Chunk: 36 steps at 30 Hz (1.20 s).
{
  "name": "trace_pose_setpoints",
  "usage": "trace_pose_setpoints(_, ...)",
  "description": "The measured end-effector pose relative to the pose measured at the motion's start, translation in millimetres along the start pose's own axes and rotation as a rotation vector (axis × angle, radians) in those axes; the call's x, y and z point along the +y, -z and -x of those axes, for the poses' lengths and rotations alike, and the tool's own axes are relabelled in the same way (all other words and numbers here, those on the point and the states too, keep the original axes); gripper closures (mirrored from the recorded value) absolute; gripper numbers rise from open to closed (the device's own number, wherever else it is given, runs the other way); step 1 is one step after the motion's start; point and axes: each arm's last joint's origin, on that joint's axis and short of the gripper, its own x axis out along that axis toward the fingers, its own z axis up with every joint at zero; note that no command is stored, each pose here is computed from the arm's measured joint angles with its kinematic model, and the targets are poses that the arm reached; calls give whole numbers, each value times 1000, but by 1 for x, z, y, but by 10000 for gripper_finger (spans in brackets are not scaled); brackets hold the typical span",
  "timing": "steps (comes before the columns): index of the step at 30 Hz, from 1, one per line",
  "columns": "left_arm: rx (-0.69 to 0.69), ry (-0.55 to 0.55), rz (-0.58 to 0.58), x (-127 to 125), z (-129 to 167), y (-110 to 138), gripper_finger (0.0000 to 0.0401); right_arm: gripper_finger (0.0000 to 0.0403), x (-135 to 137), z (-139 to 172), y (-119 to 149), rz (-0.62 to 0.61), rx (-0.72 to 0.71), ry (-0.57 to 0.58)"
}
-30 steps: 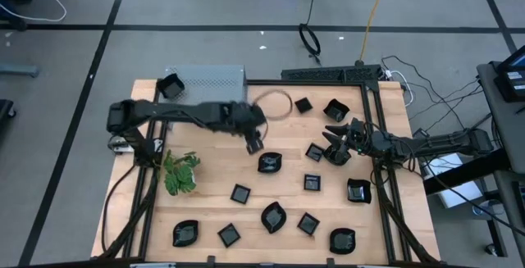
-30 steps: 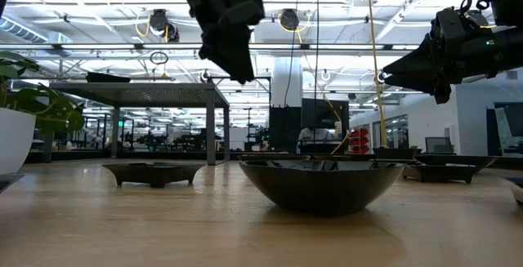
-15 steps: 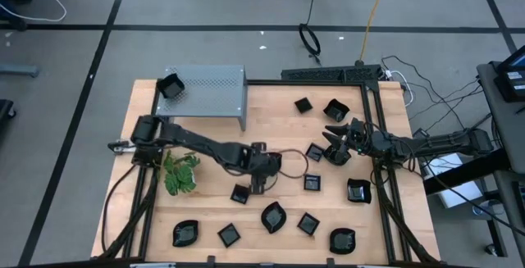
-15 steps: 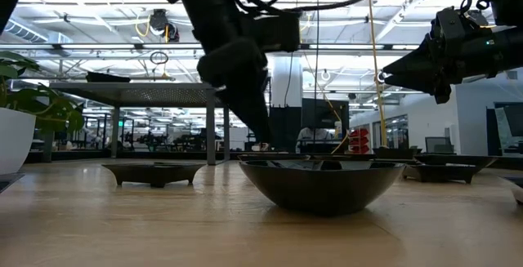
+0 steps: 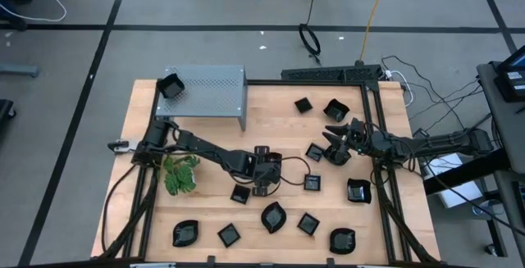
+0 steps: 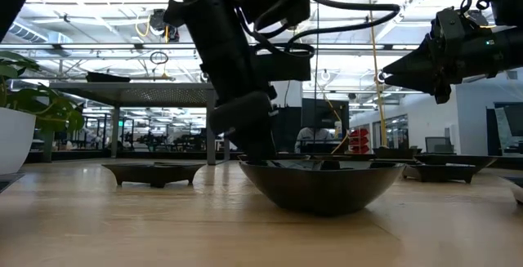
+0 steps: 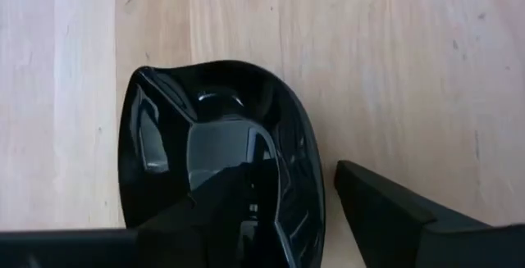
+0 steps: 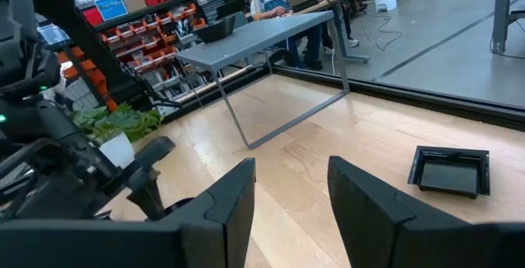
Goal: Pick & Place Mini shaped plates
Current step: Put the leaf shaped plate on the shelf
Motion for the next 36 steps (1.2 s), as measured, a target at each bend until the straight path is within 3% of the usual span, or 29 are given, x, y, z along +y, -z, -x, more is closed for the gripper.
trace_pose_setpoints(4, -17, -5, 50, 1, -1, -2, 265, 261, 0, 0, 0, 0, 0, 0)
trace_pose_setpoints(10, -16, 36, 120, 4, -2, -2, 386, 261, 0, 0, 0, 0, 0, 0)
trace_pose_setpoints(16, -45, 56, 106, 6, 8, -6, 390, 261, 0, 0, 0, 0, 0, 0)
trace_pose_setpoints(22, -199, 53, 97, 21, 52, -23, 393, 261, 0, 0, 0, 0, 0, 0)
trace_pose_setpoints(30, -382, -161, 203, 69, 129, -32, 394, 261, 0, 0, 0, 1, 2, 0)
trace_pose_setpoints(36, -348, -364, 284, 109, 173, -13, 397, 261, 0, 0, 0, 1, 1, 0)
